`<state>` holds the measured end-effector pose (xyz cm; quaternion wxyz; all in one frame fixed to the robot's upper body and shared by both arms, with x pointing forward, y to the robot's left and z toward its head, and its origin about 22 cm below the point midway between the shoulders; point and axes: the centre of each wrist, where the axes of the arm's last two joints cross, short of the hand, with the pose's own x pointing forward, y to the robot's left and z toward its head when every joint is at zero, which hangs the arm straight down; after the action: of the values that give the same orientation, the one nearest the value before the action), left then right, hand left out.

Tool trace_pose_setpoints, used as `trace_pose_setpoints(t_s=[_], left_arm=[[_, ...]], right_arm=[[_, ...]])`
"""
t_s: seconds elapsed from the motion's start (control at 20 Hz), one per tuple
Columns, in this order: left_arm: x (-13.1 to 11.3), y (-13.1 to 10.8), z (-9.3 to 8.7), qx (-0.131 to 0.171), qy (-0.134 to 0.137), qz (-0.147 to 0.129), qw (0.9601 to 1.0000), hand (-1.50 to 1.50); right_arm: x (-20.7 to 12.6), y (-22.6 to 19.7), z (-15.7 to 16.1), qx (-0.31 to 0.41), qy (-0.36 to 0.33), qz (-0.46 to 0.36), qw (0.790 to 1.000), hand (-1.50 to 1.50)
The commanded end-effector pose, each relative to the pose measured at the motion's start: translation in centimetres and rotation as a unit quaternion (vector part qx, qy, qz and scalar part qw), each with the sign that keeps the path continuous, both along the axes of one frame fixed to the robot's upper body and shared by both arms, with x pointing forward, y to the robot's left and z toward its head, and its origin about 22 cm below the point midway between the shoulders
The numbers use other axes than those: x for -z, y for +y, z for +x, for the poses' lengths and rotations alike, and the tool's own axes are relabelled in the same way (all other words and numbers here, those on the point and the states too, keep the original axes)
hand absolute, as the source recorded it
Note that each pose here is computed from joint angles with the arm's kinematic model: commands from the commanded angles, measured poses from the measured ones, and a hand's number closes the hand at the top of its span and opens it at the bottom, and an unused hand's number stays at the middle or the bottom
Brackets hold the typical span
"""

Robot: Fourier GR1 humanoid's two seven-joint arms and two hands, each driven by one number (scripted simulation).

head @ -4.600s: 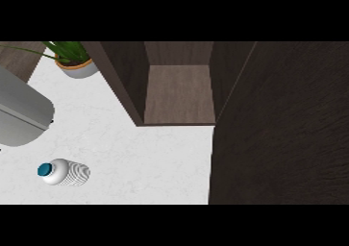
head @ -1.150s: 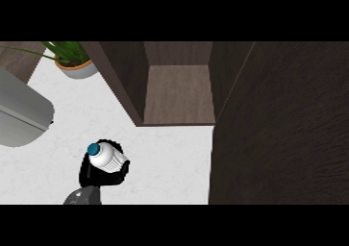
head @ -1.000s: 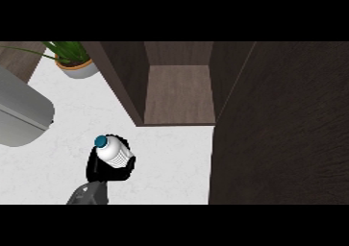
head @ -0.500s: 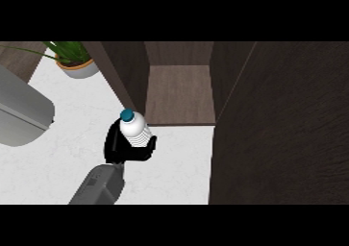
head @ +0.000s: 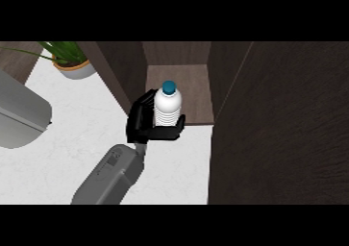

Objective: Pick up the bottled water, place it into the cabinet and close the cabinet

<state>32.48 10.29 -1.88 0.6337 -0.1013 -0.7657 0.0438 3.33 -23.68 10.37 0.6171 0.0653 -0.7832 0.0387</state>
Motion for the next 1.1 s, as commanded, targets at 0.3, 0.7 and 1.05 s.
trace_pose_setpoints(t_s=[0.3, 0.7, 1.05], left_arm=[[-5.6, -4.2, 5.3, -0.037, 0.019, 0.085, 0.9955, 1.50], [-4.7, -2.6, 8.2, -0.071, 0.040, 0.122, 0.9892, 1.50], [-3.8, -1.4, 9.1, -0.144, 0.068, 0.214, 0.9636, 1.50]], right_arm=[[-1.2, -1.3, 0.6, -0.002, -0.029, 0.018, 0.999, -1.50], [-0.9, -1.6, 0.7, -0.010, -0.034, 0.014, 0.999, -1.50], [-0.6, -2.4, 0.5, -0.015, -0.038, 0.020, 0.999, -1.50]])
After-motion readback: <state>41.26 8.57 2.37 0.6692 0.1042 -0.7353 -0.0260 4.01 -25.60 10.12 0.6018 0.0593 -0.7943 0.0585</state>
